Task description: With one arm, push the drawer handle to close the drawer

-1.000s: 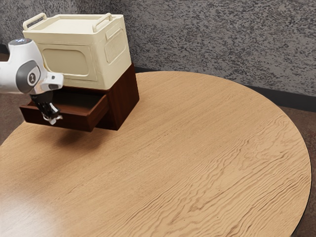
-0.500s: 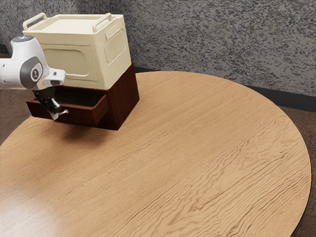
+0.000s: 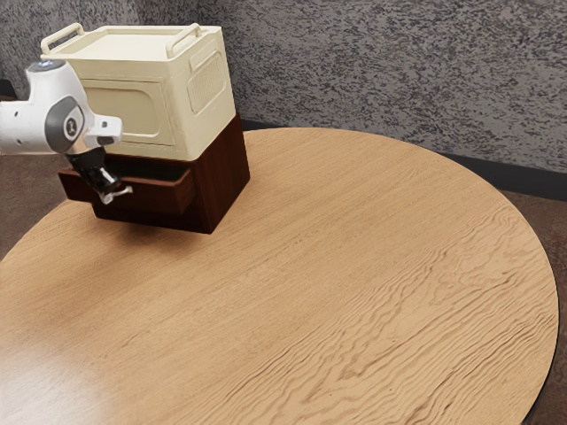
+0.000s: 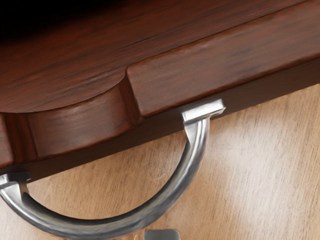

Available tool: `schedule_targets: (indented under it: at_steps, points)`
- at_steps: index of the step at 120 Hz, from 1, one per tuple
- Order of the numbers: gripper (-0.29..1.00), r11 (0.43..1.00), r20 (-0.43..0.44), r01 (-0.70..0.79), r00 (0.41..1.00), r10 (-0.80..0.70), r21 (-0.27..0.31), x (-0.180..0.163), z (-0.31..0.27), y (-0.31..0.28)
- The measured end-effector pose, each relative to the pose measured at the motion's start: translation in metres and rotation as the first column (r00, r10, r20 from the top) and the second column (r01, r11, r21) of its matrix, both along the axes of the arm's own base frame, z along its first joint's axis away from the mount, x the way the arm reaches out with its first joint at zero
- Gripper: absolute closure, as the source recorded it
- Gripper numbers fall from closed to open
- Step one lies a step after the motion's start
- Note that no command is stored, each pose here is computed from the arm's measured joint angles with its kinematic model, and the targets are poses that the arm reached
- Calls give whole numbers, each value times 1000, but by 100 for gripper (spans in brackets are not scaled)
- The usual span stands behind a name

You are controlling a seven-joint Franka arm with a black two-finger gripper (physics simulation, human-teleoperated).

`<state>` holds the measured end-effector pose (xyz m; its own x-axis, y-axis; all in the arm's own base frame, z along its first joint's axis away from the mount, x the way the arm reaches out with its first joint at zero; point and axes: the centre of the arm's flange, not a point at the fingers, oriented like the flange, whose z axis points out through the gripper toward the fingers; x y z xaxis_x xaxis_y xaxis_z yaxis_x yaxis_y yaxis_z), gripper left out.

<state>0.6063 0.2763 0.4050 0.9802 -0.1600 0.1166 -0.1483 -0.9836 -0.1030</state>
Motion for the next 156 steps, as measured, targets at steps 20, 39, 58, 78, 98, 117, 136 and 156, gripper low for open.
schedule_targets:
  at_steps: [20, 39, 58, 78, 98, 117, 136, 156]
  points:
    - [79, 1000, 21, -9, 1000, 9, -2, 5, -1, 8]
    - [78, 1000, 43, -13, 999, 13, -7, 13, -1, 13]
    - [79, 1000, 65, -19, 998, 20, -11, 22, -3, 19]
    - [78, 999, 93, -28, 995, 30, -25, 30, -4, 22]
    - [79, 999, 120, -36, 992, 40, -37, 40, -3, 25]
    - [79, 998, 135, -40, 990, 46, -44, 47, -6, 27]
    - [78, 998, 151, -38, 987, 44, -45, 51, -5, 26]
    - [79, 999, 166, -37, 985, 43, -40, 53, -7, 26]
